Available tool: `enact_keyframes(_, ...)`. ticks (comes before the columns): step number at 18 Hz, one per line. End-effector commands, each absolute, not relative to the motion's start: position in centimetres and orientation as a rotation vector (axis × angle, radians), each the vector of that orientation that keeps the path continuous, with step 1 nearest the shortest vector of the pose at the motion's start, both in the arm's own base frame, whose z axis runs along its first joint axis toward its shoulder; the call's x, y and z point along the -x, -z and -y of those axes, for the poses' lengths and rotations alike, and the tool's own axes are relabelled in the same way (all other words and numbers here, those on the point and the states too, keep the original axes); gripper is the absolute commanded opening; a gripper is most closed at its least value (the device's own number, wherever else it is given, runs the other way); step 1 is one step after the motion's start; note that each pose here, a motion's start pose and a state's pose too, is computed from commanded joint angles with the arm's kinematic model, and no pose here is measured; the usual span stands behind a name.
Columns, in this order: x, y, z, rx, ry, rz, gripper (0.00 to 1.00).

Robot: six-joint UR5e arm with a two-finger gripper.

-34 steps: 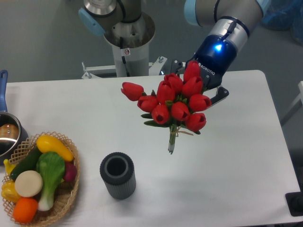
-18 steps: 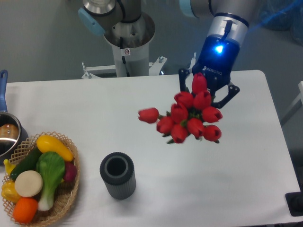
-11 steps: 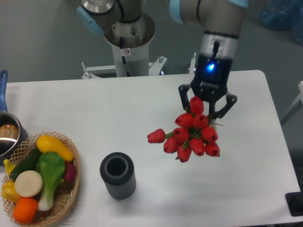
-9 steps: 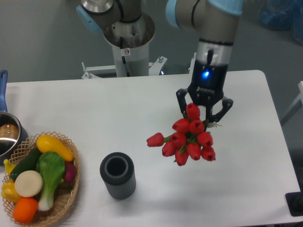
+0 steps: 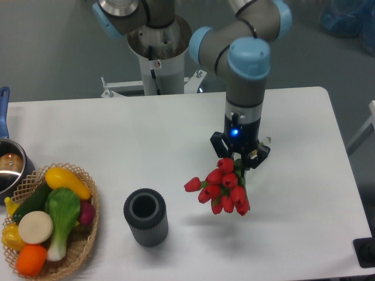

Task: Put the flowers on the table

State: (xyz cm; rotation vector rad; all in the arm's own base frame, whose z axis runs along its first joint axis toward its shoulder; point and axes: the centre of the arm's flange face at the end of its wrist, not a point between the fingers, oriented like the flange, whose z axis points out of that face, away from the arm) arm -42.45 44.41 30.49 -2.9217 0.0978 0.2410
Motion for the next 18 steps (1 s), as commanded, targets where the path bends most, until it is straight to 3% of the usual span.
enact_keyframes(10, 41.7, -24.6, -46.9, 2.978, -0.130, -0.150, 0.39)
enact_keyframes(18, 40.9, -22.3, -47.9, 2.995, -0.082, -0.178, 0.39)
